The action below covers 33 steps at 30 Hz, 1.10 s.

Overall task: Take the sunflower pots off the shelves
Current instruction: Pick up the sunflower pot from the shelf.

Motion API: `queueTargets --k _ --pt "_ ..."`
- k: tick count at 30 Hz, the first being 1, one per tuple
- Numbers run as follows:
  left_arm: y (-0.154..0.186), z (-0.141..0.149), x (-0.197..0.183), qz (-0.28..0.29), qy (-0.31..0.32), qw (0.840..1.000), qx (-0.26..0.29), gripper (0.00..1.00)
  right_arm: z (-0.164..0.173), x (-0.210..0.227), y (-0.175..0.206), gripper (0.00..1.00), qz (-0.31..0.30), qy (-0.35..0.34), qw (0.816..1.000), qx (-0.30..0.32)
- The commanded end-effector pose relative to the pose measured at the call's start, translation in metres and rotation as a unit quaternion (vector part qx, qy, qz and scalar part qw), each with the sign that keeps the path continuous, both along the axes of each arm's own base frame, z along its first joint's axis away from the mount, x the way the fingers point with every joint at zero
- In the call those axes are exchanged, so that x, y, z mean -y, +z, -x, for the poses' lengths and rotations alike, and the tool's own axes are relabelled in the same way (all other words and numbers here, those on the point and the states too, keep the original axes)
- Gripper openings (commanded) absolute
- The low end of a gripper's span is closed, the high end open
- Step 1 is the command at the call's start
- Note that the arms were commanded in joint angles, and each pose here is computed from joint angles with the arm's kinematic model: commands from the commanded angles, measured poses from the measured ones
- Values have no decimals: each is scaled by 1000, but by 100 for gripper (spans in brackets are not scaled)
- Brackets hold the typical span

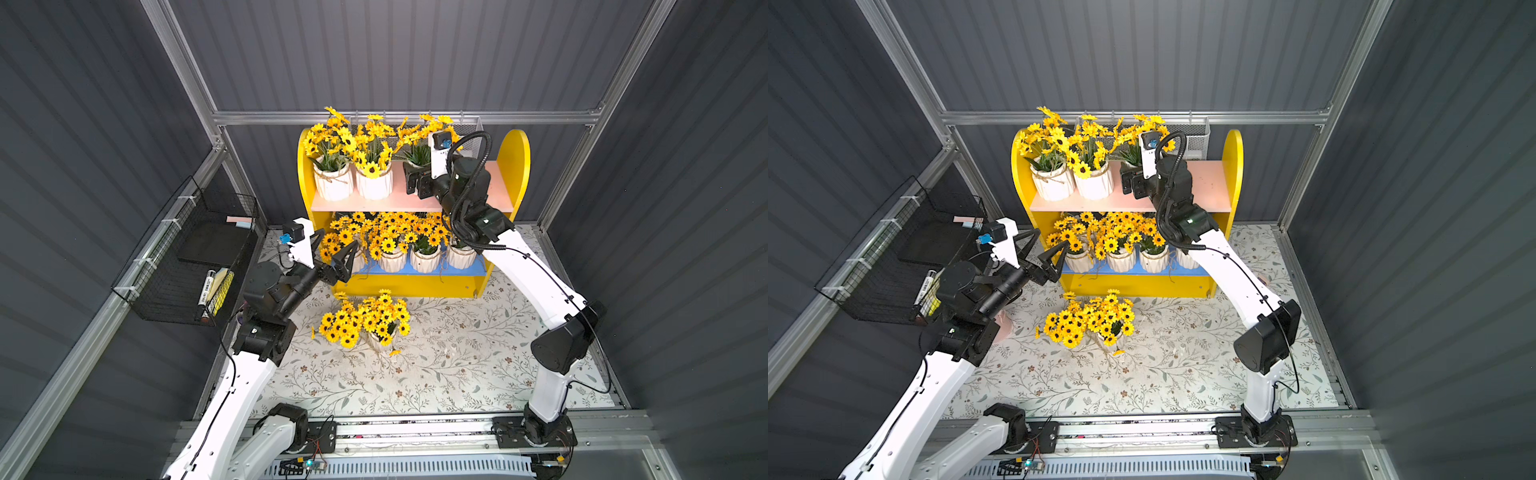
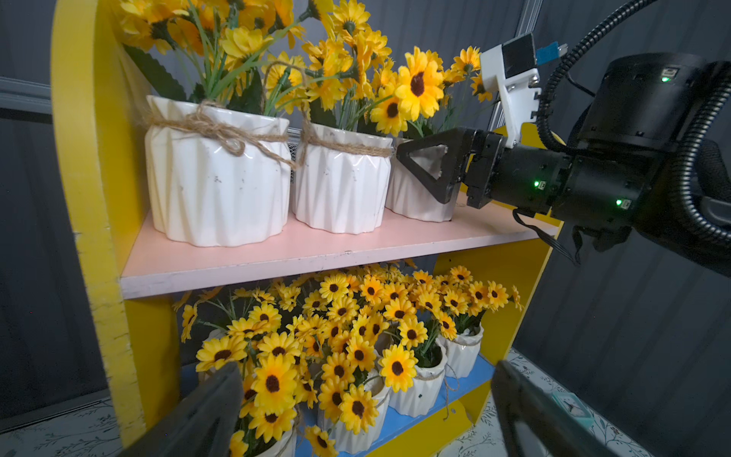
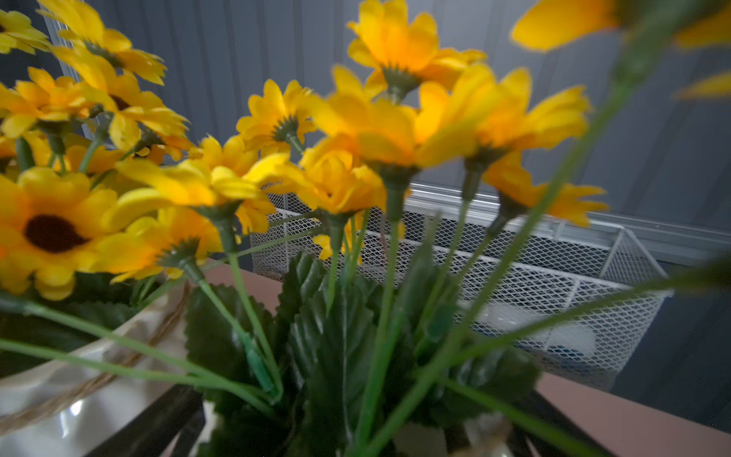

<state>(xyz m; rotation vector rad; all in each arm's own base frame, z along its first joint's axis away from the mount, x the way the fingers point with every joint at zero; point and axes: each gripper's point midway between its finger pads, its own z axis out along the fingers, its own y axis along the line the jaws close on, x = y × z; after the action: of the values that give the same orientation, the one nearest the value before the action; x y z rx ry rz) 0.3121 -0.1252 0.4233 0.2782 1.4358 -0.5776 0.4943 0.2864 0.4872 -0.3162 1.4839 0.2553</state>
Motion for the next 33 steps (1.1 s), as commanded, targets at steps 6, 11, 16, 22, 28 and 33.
queueTargets --k 6,11,16,22,28,33 --pt "3 4 0 -1 -6 1000 9 100 -7 4 1 99 -10 -18 1000 -2" --pt "3 5 0 -1 -6 1000 9 100 -10 3 -6 99 -11 -21 1000 -14" --pt "2 5 0 -2 -6 1000 9 99 -12 3 -12 99 -8 -22 999 -22" --pt "2 5 0 -2 -6 1000 9 100 -11 2 -11 99 -5 -18 1000 -22" --pt "1 4 1 -3 -7 1000 6 99 -16 2 -16 99 0 -20 999 -26" --pt "1 4 0 -4 -4 1000 8 99 -18 0 -20 98 2 -19 999 -30"
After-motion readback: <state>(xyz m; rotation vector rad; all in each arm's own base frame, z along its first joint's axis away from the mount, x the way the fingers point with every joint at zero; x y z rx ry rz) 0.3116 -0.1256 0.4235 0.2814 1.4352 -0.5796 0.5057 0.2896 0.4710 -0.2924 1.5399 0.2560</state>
